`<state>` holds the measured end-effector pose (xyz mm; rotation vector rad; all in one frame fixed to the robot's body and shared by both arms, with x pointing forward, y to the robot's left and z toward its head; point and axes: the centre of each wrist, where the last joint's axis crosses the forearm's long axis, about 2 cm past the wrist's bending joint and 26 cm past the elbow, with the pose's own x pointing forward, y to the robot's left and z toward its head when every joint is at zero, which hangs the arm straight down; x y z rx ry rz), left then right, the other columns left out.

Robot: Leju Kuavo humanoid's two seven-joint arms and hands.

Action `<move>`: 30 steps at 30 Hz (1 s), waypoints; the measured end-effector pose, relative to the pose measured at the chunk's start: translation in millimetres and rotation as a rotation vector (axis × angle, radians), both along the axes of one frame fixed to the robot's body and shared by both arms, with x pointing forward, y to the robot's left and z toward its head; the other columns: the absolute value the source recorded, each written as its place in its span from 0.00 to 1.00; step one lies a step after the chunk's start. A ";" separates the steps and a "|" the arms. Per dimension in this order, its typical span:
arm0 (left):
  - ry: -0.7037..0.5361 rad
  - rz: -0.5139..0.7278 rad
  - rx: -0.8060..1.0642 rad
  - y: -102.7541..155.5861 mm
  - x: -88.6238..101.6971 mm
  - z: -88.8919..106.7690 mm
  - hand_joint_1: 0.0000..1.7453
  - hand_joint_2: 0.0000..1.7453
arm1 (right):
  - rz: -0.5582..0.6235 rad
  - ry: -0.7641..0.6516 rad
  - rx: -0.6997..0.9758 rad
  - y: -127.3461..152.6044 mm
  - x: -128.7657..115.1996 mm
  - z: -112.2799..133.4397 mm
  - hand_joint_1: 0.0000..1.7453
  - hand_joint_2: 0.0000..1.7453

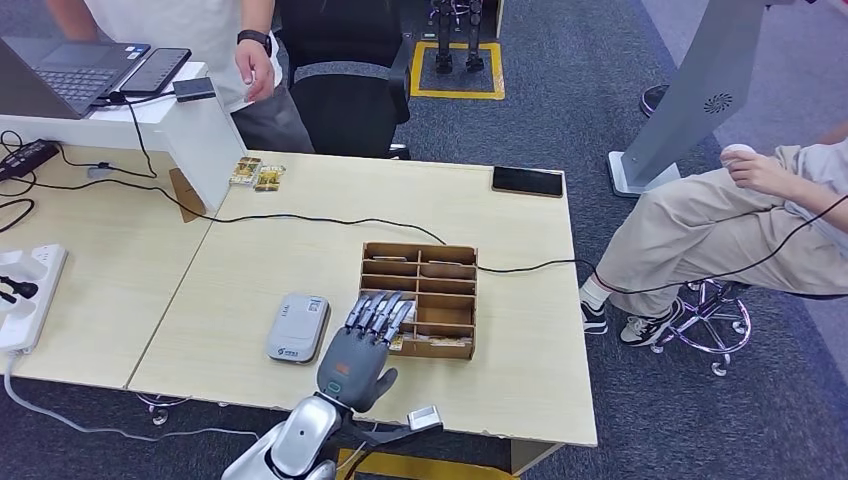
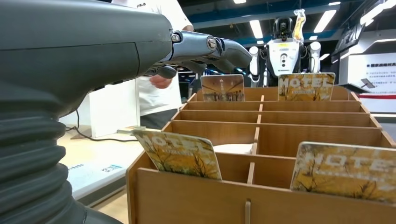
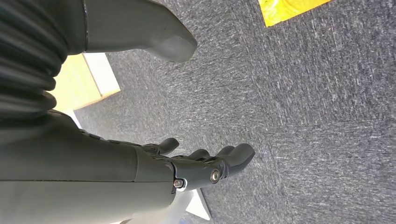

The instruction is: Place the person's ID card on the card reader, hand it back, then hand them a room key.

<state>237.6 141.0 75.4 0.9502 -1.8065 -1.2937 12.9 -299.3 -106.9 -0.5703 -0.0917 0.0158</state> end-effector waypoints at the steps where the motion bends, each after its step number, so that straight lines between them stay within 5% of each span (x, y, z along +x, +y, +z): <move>1: 0.003 0.000 0.001 -0.4 0.1 -0.6 0.00 1.00 | 0.000 0.000 0.000 0.0 0.0 0.0 0.00 1.00; 5: 0.010 0.003 -0.001 -1.2 0.3 -2.4 1.00 1.00 | 0.001 0.000 -0.001 0.0 0.0 0.0 0.00 1.00; 30: -0.027 0.040 -0.021 0.5 2.7 -11.4 1.00 1.00 | 0.007 -0.004 0.002 3.8 0.4 -0.5 0.00 1.00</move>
